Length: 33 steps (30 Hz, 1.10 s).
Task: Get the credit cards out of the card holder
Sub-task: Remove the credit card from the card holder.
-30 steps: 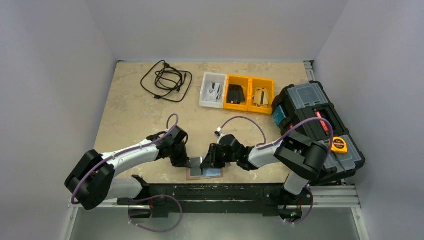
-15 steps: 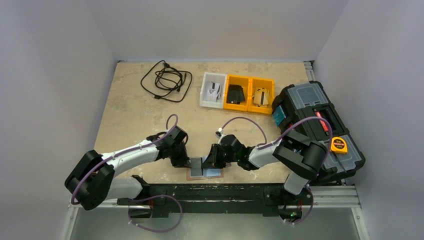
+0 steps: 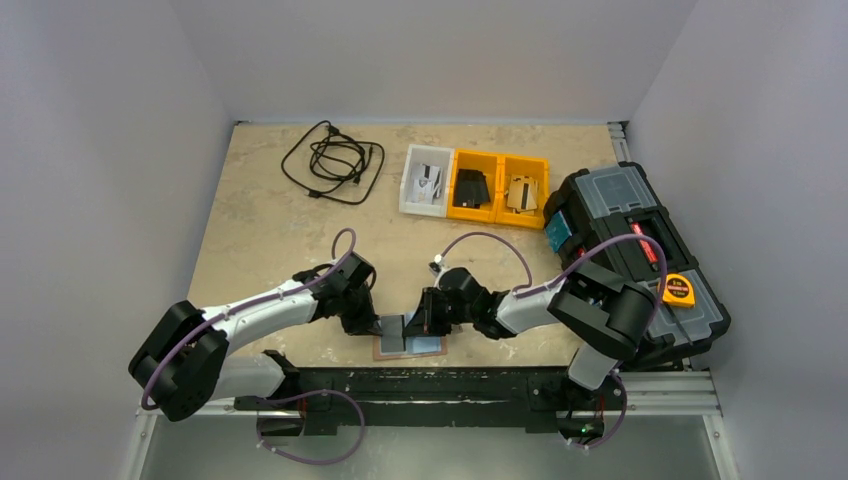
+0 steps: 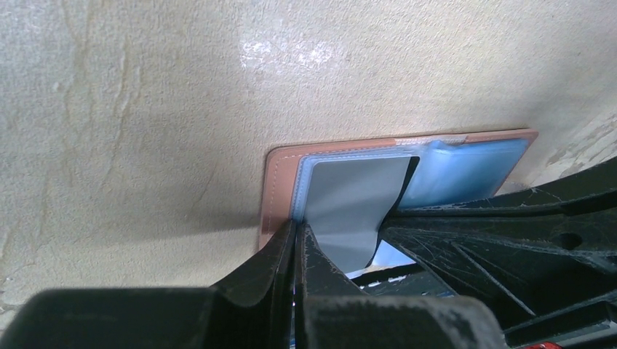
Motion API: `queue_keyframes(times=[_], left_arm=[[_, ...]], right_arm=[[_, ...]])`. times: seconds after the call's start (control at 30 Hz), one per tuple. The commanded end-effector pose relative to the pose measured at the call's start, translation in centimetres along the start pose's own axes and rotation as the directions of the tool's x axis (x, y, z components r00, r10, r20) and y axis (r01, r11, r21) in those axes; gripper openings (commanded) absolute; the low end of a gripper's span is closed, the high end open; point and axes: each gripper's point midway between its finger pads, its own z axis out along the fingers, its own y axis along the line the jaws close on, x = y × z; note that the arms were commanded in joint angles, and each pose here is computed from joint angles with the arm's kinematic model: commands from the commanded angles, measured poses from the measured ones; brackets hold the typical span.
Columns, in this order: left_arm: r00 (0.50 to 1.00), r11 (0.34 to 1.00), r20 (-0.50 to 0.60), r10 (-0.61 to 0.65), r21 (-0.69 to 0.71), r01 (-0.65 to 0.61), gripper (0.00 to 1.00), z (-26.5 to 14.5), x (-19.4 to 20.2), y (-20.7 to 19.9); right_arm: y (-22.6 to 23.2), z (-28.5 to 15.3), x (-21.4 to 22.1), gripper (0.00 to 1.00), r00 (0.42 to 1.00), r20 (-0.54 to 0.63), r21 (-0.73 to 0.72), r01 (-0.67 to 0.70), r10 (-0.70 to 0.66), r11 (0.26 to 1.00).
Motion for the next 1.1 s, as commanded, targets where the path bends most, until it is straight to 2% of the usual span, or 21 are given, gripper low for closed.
queue_keyframes(times=[0.0, 0.23, 0.53, 0.6, 0.7, 1.07], left_arm=[[1.0, 0.991, 0.013, 0.011, -0.13, -0.009, 0.0, 0.4, 0.4, 3.0], [1.0, 0.986, 0.028, 0.011, -0.166, -0.006, 0.0, 0.1, 0.2, 4.0], [1.0, 0.988, 0.019, 0.012, -0.156, -0.009, 0.0, 0.4, 0.4, 4.0], [1.0, 0.989, 0.018, 0.01, -0.151, -0.008, 0.0, 0.4, 0.4, 3.9], [1.0, 0.989, 0.017, 0.01, -0.146, -0.008, 0.0, 0.4, 0.5, 3.8], [1.0, 0.992, 0.015, 0.009, -0.128, -0.007, 0.0, 0.4, 0.4, 3.3]], right_arm=[[1.5, -0.5, -1.0, 0.0, 0.998, 0.038, 0.002, 0.053, -0.053, 0.999], [0.2, -1.9, -1.2, 0.0, 0.996, 0.067, 0.079, 0.055, -0.06, 0.995], [-0.3, -1.8, -0.9, 0.0, 0.997, 0.061, 0.08, 0.044, -0.049, 0.996], [-0.3, -1.9, -0.9, 0.18, 0.997, 0.062, 0.08, 0.044, -0.049, 0.996], [-0.4, -1.7, -0.9, 0.27, 0.997, 0.059, 0.085, 0.045, -0.05, 0.995], [-1.4, -0.3, -0.1, 0.27, 0.999, 0.019, 0.085, 0.036, -0.038, 0.996]])
